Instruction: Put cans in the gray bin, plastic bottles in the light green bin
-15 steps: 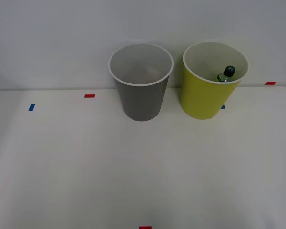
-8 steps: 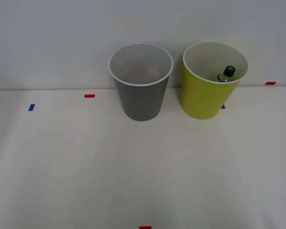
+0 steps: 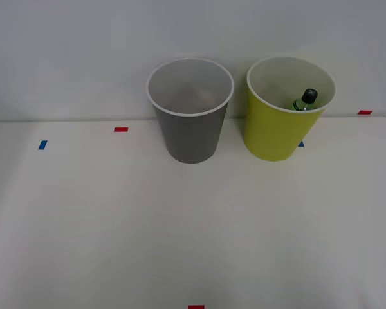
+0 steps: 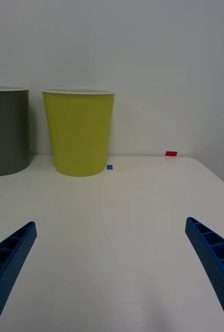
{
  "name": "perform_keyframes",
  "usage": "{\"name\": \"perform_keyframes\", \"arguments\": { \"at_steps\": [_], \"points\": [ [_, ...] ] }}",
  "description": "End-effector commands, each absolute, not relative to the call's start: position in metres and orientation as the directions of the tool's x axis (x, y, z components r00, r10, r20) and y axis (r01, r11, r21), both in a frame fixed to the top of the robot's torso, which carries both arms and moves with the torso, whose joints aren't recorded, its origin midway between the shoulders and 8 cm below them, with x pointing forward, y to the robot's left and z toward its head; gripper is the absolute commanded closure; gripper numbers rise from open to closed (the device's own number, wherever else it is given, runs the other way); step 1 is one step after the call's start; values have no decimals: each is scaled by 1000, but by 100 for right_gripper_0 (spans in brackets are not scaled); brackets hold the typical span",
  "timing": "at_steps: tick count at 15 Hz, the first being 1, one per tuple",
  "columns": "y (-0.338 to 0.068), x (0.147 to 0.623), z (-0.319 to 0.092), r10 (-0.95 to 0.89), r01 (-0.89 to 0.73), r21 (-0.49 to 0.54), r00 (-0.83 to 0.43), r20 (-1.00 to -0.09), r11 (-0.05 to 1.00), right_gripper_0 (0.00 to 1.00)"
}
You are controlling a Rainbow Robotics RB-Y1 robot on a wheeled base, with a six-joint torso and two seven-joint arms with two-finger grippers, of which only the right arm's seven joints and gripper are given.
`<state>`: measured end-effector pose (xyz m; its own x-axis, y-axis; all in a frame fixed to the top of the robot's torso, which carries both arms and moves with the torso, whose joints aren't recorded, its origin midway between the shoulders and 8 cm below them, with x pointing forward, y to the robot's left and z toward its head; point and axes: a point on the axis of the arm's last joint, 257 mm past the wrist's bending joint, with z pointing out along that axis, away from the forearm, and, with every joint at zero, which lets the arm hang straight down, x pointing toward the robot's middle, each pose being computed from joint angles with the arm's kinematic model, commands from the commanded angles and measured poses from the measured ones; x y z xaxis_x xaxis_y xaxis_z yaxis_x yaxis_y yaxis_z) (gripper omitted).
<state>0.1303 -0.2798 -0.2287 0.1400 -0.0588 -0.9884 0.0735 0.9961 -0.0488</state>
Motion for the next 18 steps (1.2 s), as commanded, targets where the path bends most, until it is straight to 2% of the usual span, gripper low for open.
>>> {"name": "perform_keyframes", "arguments": {
  "at_steps": [1, 18],
  "points": [
    [-280, 130, -229, -59, 74, -49, 140, -988, 996, 0],
    [-280, 130, -229, -59, 74, -49, 140, -988, 996, 0]
  ]
}}
